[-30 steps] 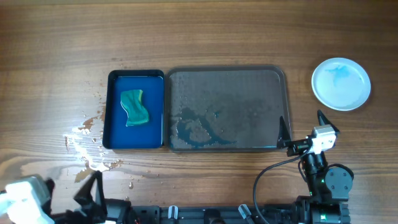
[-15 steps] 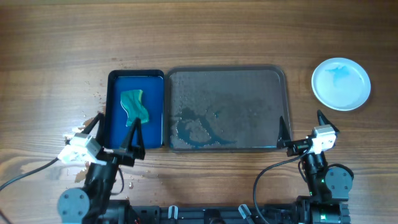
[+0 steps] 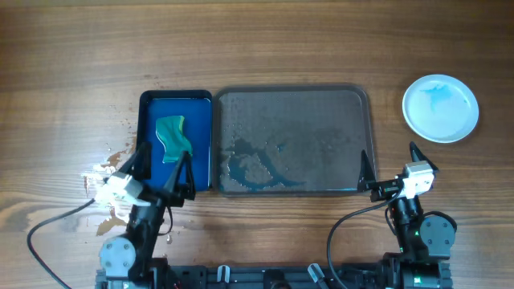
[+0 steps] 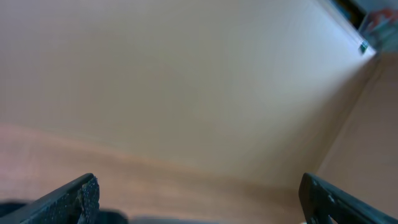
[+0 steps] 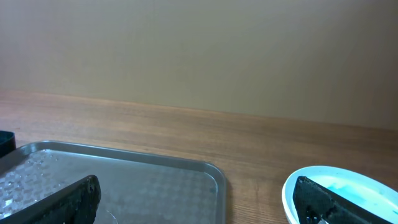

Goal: Clean dirty plates on tray and stack at the side

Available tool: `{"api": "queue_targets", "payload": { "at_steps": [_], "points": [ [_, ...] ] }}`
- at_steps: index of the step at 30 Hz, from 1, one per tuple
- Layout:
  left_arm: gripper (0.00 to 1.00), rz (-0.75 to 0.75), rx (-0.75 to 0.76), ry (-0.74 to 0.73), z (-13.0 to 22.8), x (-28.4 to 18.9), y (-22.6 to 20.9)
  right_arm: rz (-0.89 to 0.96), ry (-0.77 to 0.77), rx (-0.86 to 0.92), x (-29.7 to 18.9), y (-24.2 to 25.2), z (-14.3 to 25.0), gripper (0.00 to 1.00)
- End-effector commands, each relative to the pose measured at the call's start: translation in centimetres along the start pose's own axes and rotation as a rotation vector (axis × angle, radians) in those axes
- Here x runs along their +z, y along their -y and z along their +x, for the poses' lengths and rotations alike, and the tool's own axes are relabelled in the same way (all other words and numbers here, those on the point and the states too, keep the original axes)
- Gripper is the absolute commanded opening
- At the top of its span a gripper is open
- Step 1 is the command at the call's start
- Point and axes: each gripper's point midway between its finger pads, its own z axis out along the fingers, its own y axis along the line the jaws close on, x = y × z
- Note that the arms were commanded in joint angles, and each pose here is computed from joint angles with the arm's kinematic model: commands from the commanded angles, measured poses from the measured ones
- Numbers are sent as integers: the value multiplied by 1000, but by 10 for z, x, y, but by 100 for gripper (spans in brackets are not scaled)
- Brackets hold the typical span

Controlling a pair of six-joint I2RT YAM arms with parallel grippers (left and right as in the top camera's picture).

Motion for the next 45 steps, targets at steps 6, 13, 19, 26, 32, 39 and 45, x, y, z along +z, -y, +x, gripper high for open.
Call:
{"api": "queue_targets", "payload": {
  "at_steps": [6,13,19,26,32,39,45],
  "points": [
    [100,-114,-70,-266,66,-11,-29,3,7,6,0,1,-1,100],
    [100,-112,-41,-267,66,-11,-29,3,7,6,0,1,-1,100],
    [100,-112,-41,-266,66,-11,-29,3,7,6,0,1,-1,100],
    [100,-112,-41,-267,66,-11,-29,3,7,6,0,1,-1,100],
    [100,-112,-41,-267,66,-11,-29,3,7,6,0,1,-1,100],
    [100,-113,-42,-267,66,-11,-29,3,7,6,0,1,-1,100],
    [100,-113,-41,-267,66,-11,-29,3,7,7,0,1,-1,100]
  ]
}}
